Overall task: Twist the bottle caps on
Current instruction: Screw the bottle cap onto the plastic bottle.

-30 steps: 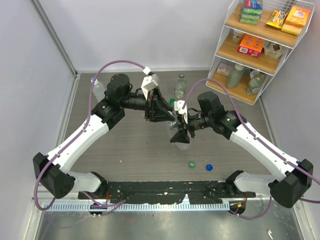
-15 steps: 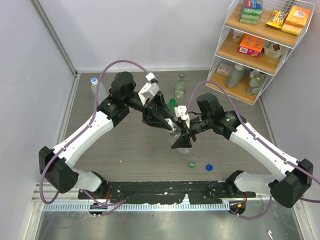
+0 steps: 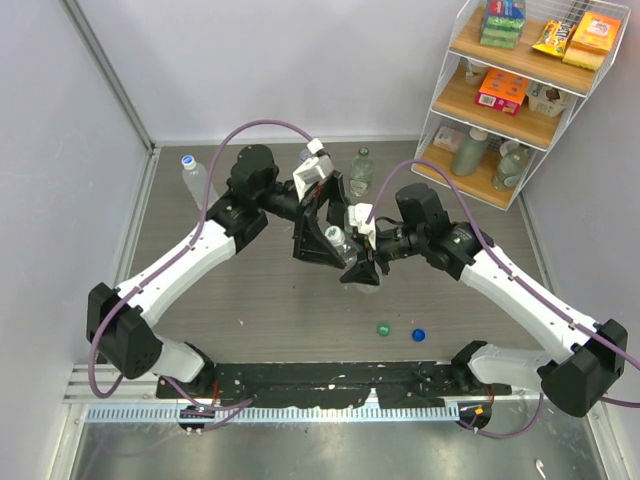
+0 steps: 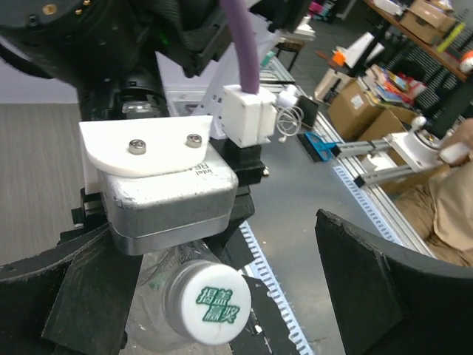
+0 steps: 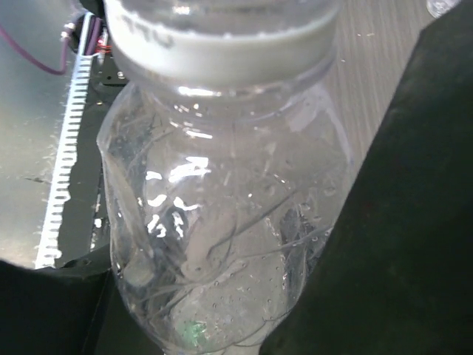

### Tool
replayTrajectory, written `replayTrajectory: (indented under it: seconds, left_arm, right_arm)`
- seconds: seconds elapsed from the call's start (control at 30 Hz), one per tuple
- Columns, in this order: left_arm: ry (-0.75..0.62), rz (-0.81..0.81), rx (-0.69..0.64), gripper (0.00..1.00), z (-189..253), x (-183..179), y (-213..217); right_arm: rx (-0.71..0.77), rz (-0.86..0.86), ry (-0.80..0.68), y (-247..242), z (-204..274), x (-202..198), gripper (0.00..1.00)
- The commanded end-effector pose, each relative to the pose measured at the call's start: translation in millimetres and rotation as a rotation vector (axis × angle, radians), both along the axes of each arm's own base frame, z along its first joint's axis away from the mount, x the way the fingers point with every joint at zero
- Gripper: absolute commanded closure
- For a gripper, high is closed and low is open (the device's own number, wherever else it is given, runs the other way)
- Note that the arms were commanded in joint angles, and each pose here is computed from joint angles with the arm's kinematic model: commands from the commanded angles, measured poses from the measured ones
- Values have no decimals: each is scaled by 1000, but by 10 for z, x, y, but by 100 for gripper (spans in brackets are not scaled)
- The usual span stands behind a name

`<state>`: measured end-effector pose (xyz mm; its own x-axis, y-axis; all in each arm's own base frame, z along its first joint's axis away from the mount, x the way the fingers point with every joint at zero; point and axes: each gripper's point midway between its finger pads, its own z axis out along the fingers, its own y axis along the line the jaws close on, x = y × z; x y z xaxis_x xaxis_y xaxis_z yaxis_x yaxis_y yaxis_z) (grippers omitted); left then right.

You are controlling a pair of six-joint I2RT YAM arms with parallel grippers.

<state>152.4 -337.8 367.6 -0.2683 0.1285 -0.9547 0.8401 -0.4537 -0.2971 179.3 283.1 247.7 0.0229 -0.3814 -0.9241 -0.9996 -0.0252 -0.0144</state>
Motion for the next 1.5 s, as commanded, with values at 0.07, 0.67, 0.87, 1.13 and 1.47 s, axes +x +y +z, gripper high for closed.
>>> replayTrajectory:
  seconds: [0.07,0.67,0.87,1.13,1.47]
  left_arm:
    - [-53,325,58,0,41,289,-53]
    - [26,1013,71,0,92,683,643]
    - [326,1173,54,0,162,890,688]
    - [475,1316,61,7,114,1140,736]
    - [469,1268,158,26,-44,1302,468]
  right_arm:
    - [61,-29,-100,116,191,133,99]
    - [41,-179,-61,72,137,314,99]
    - [-26,-459,-25,-76,14,711,99]
    - [-118,-587,-25,-202,-208,935,99]
    - [-177,-597,-35,-265,-329,948,99]
